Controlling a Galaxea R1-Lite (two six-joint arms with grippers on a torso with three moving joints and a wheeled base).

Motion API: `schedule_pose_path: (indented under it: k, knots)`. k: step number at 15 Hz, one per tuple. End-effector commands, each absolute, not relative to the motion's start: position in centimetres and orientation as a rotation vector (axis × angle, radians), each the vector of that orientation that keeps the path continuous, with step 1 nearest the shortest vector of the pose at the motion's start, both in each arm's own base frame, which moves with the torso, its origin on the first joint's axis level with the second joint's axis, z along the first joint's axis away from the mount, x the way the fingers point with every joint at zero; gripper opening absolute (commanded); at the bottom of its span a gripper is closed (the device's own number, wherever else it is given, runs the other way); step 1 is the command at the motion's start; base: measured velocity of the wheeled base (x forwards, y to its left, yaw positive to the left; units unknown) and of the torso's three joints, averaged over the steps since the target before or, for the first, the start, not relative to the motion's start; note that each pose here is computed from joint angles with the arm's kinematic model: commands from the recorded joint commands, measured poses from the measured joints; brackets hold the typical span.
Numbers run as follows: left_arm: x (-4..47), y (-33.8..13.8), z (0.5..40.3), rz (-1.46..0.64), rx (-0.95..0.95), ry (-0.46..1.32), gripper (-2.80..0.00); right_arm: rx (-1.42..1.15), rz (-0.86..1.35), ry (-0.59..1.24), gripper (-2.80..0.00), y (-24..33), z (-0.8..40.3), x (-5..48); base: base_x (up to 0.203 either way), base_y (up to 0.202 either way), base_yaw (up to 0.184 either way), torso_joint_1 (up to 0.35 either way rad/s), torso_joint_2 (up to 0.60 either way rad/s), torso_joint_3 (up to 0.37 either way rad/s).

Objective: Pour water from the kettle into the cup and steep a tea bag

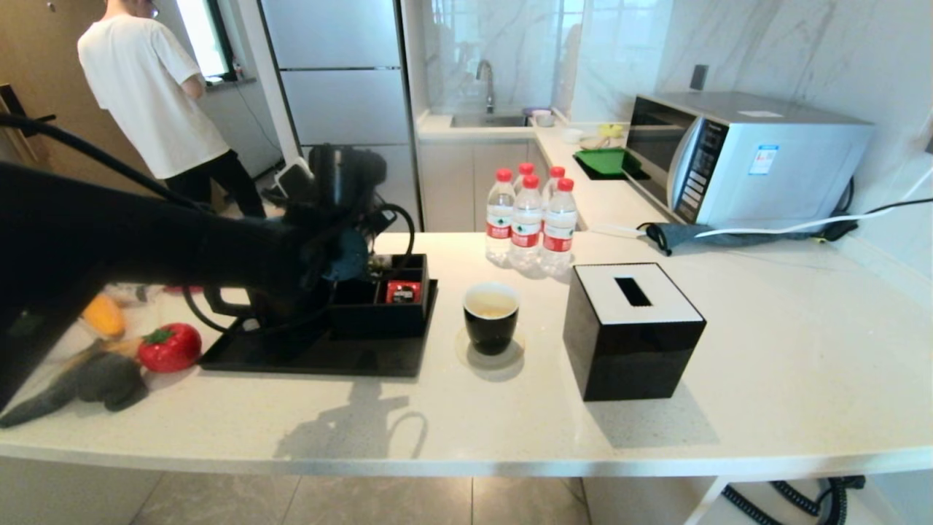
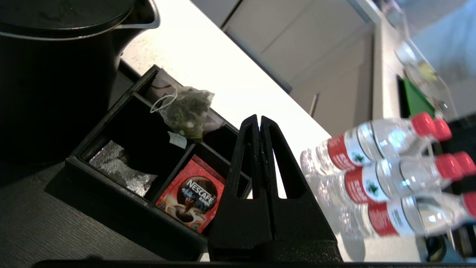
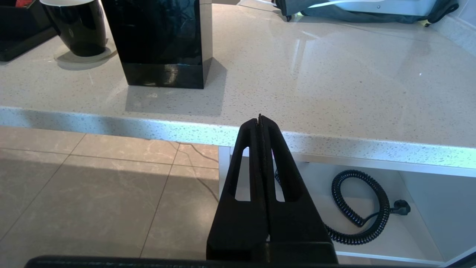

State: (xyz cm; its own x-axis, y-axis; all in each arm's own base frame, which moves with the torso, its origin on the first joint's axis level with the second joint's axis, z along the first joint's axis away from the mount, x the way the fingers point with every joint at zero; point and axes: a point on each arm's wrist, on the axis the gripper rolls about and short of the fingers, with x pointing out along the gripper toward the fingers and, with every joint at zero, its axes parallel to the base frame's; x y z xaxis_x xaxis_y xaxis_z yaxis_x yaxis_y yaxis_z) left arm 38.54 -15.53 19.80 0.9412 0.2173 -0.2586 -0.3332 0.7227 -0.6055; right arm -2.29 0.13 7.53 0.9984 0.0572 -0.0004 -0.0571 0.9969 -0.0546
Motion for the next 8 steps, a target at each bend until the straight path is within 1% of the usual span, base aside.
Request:
schedule_pose_path:
  k: [1, 5, 8]
  knots:
    - [40.0, -15.8, 19.3, 0.352, -0.716, 0.187, -2.80, -0.055, 0.058, 0.000, -2.80, 0.1, 7.5, -2.3, 0.000, 0.000, 0.000, 0.000, 0.00, 0.000]
    - [42.4, -15.5, 19.2, 0.479, -0.734, 0.212, -2.80, -0.054, 0.058, 0.000, -2.80, 0.1, 7.5, -2.3, 0.000, 0.000, 0.000, 0.000, 0.00, 0.000]
    - [43.4, -15.2, 19.1, 0.524, -0.756, 0.233, -2.80, -0.055, 0.058, 0.000, -2.80, 0.1, 7.5, -2.3, 0.000, 0.000, 0.000, 0.000, 0.00, 0.000]
